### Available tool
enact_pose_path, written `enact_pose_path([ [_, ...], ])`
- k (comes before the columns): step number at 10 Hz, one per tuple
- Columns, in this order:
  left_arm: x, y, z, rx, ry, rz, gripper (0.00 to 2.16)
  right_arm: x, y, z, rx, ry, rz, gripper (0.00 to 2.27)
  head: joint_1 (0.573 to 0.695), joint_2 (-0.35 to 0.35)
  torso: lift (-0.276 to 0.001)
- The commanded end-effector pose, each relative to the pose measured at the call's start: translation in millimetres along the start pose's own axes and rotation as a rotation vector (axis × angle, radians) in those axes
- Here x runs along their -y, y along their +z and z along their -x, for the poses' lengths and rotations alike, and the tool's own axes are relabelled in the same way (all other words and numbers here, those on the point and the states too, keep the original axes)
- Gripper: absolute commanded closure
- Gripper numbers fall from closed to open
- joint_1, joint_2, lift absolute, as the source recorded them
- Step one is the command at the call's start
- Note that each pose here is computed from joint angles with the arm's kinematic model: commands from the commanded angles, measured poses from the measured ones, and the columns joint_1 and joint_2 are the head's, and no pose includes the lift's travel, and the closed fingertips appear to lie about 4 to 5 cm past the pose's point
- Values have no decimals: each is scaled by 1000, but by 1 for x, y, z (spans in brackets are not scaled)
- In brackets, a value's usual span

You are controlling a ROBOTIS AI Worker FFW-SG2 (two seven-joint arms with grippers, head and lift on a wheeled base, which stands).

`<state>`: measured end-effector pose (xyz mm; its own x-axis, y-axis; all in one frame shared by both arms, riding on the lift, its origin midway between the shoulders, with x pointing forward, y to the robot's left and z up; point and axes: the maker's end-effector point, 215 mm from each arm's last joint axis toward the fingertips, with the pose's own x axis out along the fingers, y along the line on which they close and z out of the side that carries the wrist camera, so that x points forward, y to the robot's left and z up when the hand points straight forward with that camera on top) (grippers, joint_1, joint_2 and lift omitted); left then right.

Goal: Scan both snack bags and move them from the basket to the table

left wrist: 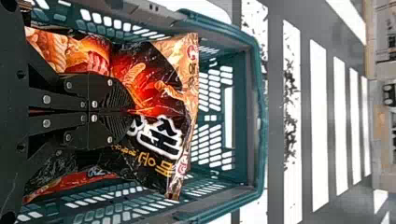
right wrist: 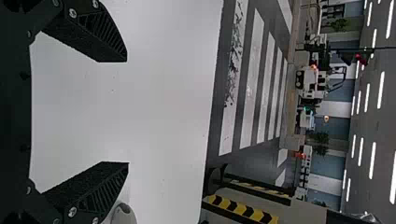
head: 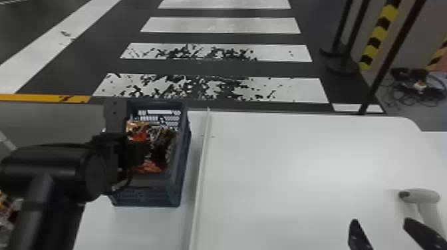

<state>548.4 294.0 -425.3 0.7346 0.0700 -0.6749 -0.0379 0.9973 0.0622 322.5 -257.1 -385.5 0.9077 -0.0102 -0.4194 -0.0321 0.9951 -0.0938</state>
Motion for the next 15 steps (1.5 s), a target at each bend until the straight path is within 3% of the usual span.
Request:
enact_pose_path([
  [1, 2, 12, 14, 44, 2, -9, 2044, 0, 0, 0, 1, 0, -1, 144, 695, 49, -98],
  [4, -1, 36, 39, 139, 34, -19, 2044, -1, 1, 1, 6, 1, -5, 144, 695, 48, -98],
  [8, 20, 70, 81, 259, -12, -20, 2044, -3, 3, 3, 20, 2, -23, 144, 695, 36, -98],
  [11, 65, 93, 128, 353, -103, -62, 2044, -7, 7, 2, 29, 8, -43, 144, 695, 4, -98],
  [14, 124, 93, 140, 362, -214, -81, 2044, -7, 8, 3, 33, 3, -56, 144, 695, -72, -98],
  [15, 156, 87, 140, 347, -294, -95, 2044, -9, 8, 3, 33, 6, -63, 144, 695, -87, -98],
])
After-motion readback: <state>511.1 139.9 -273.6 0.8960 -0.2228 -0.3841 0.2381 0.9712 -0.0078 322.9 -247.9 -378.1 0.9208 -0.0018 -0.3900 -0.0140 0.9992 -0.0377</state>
